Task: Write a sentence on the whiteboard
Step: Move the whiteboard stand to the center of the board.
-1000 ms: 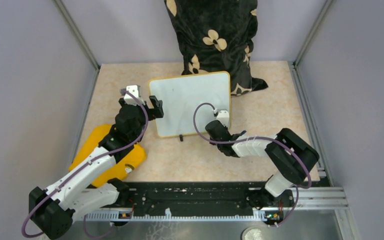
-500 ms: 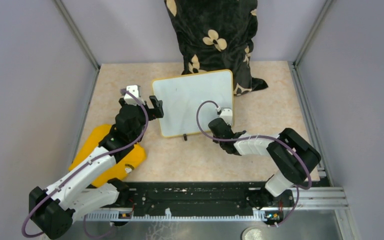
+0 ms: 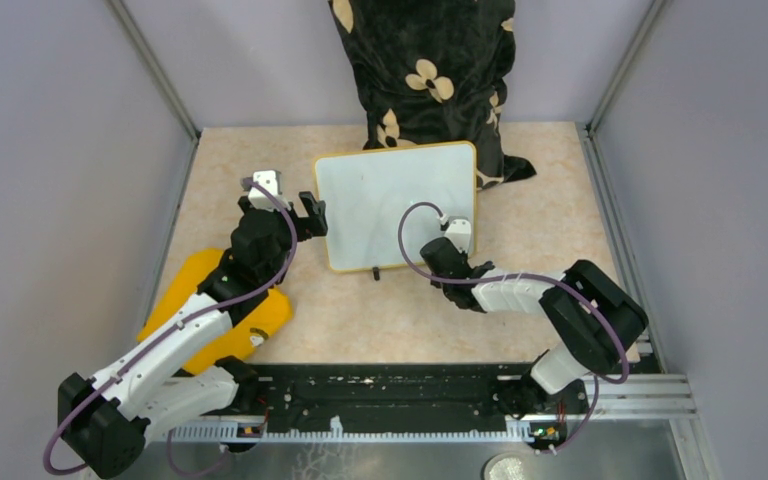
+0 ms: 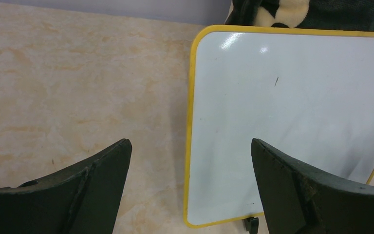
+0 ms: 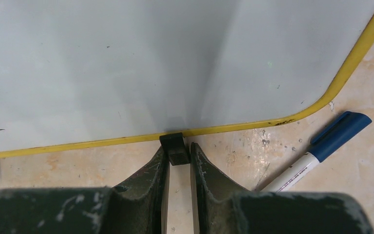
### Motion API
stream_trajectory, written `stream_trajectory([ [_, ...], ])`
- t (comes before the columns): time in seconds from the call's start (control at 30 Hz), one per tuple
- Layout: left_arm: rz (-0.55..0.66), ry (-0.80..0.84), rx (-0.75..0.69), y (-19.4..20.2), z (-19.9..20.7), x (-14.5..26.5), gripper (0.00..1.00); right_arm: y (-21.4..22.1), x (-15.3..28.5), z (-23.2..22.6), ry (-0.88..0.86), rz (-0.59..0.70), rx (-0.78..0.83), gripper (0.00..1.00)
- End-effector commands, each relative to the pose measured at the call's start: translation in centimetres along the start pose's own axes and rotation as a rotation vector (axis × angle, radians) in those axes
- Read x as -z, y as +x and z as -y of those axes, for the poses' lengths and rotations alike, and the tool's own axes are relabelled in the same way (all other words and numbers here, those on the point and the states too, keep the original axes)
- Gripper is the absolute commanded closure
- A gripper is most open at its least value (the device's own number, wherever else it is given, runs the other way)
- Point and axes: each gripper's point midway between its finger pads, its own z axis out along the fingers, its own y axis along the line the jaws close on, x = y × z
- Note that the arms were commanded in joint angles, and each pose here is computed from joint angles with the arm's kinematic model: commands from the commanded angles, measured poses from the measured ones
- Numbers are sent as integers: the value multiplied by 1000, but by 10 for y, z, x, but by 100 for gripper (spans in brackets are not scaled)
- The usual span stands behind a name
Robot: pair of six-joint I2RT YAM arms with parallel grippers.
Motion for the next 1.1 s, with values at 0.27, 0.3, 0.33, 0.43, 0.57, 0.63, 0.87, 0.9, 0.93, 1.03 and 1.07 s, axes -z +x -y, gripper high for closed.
stream_trajectory([
  [0.27, 21, 18, 16, -12, 5, 3, 2, -7, 5, 6, -3, 11, 10, 74],
  [0.3, 25, 22, 18, -13, 5, 4, 2, -7, 6, 5, -10, 12, 13, 72],
  [0.33, 26, 24, 18, -14, 6, 4, 2, -9, 8, 3, -23, 18, 14, 68],
  [0.43, 25, 34, 15, -14, 7, 5, 1, -13, 12, 0, -58, 34, 17, 58],
  [0.57, 17, 59, 11, -14, 12, 5, 1, -25, 23, -5, -103, 63, 21, 47],
  [0.63, 13, 73, 10, -13, 14, 5, 1, -32, 32, -9, -133, 73, 21, 44],
  [0.87, 6, 153, 6, -15, 28, 10, 1, -46, 69, -7, -179, 115, 16, 39],
  [0.9, 7, 161, 9, -15, 29, 10, 1, -47, 74, -1, -169, 118, -5, 39],
  [0.93, 11, 166, 12, -17, 30, 11, 1, -47, 77, 5, -151, 124, -29, 39],
  [1.03, 22, 171, 23, -21, 30, 13, 1, -40, 87, 25, -96, 112, -129, 40],
  [1.07, 24, 172, 26, -21, 30, 14, 1, -36, 88, 30, -83, 100, -162, 41],
])
